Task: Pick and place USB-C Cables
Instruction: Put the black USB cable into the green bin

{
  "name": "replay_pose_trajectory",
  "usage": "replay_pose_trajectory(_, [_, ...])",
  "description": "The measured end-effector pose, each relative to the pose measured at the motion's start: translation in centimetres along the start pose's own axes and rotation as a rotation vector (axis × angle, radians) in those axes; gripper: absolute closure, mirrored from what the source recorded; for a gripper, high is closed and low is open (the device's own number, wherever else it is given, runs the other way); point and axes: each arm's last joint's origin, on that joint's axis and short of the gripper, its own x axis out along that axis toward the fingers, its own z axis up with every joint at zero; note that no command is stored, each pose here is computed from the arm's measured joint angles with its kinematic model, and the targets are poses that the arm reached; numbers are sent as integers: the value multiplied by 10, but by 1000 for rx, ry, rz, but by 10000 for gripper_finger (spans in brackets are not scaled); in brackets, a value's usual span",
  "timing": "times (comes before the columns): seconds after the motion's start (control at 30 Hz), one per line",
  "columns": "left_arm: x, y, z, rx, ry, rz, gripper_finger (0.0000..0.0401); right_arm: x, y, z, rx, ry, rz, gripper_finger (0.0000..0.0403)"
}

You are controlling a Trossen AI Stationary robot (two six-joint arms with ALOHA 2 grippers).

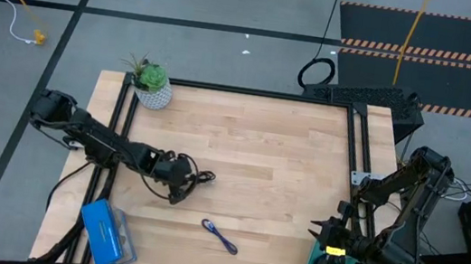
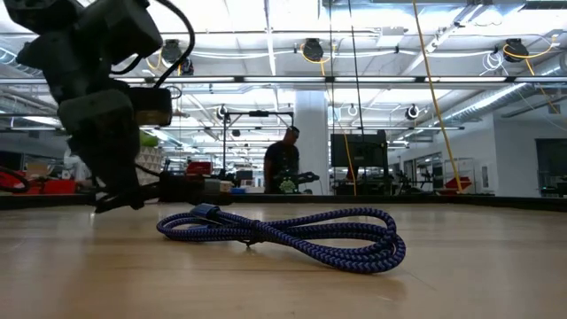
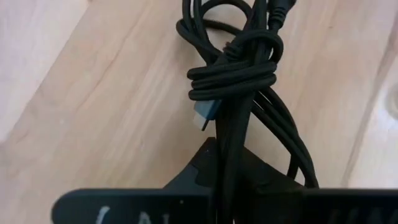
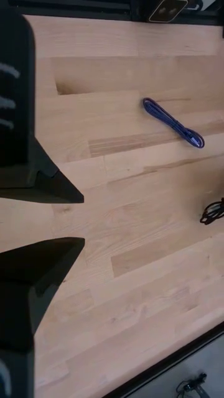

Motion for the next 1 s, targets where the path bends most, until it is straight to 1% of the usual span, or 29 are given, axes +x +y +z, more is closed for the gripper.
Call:
replay_pose_trajectory(0.13, [-4,-6,10,24,-31,-24,377,0,0,0,0,0,0,315])
replay_pose_trajectory(0.27, [-11,-16,23,63,-72,-52,381,0,0,0,0,0,0,314])
replay_pose_trajectory(0.43, [-23,-31,42,116,-142,-94,388,0,0,0,0,0,0,315])
replay_pose_trajectory(0.6, [-38,-51,56,180,-211,-137,379,0,0,0,-14,0,0,315])
replay_pose_trajectory(0.8, [-58,-76,65,254,-283,-193,377,0,0,0,-13,-1,2,314])
replay_pose_trajectory(1.0, [-76,-99,68,313,-349,-232,376,0,1,0,-7,-3,7,314])
